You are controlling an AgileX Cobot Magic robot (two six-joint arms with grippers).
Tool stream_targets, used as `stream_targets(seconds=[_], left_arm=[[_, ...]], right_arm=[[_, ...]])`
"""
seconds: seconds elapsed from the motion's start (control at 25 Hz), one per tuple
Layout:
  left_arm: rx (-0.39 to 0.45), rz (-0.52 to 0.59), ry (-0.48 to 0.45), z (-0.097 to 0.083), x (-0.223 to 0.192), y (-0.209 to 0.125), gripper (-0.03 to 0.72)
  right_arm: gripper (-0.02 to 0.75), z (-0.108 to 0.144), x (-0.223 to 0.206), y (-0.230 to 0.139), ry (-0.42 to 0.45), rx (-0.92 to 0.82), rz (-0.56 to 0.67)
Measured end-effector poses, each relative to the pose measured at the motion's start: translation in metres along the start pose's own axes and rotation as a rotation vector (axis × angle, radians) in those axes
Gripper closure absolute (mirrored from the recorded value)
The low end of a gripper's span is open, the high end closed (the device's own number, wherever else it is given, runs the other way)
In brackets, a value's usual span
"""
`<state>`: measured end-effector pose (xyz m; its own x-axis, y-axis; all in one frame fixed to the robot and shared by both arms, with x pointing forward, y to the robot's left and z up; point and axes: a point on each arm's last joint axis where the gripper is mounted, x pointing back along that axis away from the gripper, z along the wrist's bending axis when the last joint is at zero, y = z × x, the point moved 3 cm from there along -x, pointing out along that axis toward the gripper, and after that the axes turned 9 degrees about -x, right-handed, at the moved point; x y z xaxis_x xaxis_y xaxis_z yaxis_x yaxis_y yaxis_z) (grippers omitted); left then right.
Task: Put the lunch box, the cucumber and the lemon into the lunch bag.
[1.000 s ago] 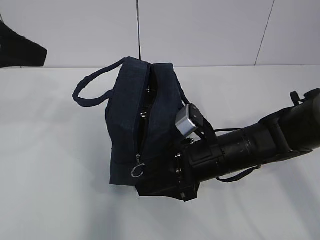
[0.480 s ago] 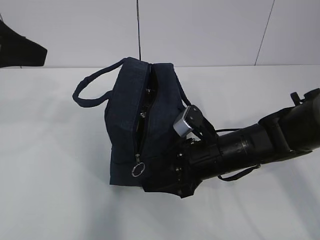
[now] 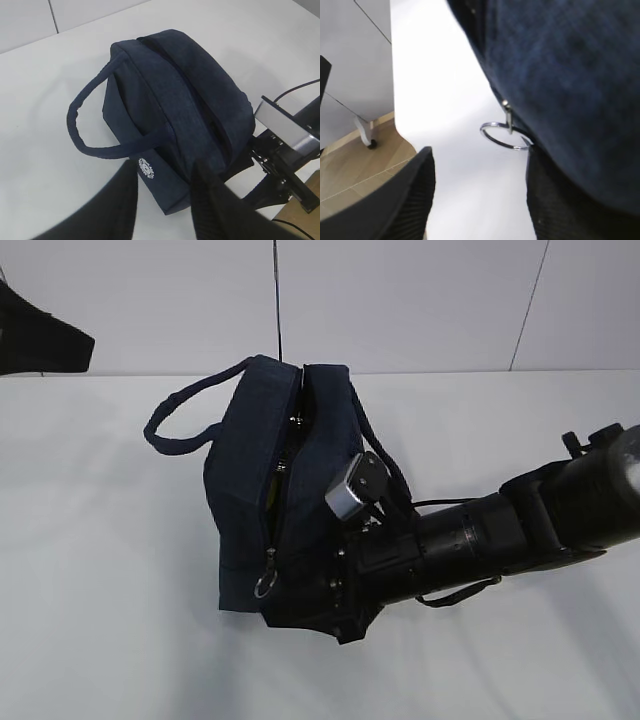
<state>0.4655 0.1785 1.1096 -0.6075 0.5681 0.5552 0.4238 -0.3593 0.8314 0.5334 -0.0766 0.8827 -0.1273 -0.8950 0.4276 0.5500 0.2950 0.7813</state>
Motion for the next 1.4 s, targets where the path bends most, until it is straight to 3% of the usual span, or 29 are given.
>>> stream_targets(seconds=[0.8, 1.12, 1.4], left_arm=[[0.0, 0.0, 0.0, 0.0, 0.0, 0.0, 0.45], [0.0, 0.0, 0.0, 0.0, 0.0, 0.0, 0.45], [0.0, 0.0, 0.0, 0.0, 0.0, 0.0, 0.45]], right_arm=[[0.303, 0.0, 0.0, 0.001, 0.004, -0.307, -0.007], [0.303, 0.014, 0.001, 0.008, 0.126, -0.234, -0.052], [0.303, 0.004, 0.0, 0.003, 0.034, -0.241, -0.018]])
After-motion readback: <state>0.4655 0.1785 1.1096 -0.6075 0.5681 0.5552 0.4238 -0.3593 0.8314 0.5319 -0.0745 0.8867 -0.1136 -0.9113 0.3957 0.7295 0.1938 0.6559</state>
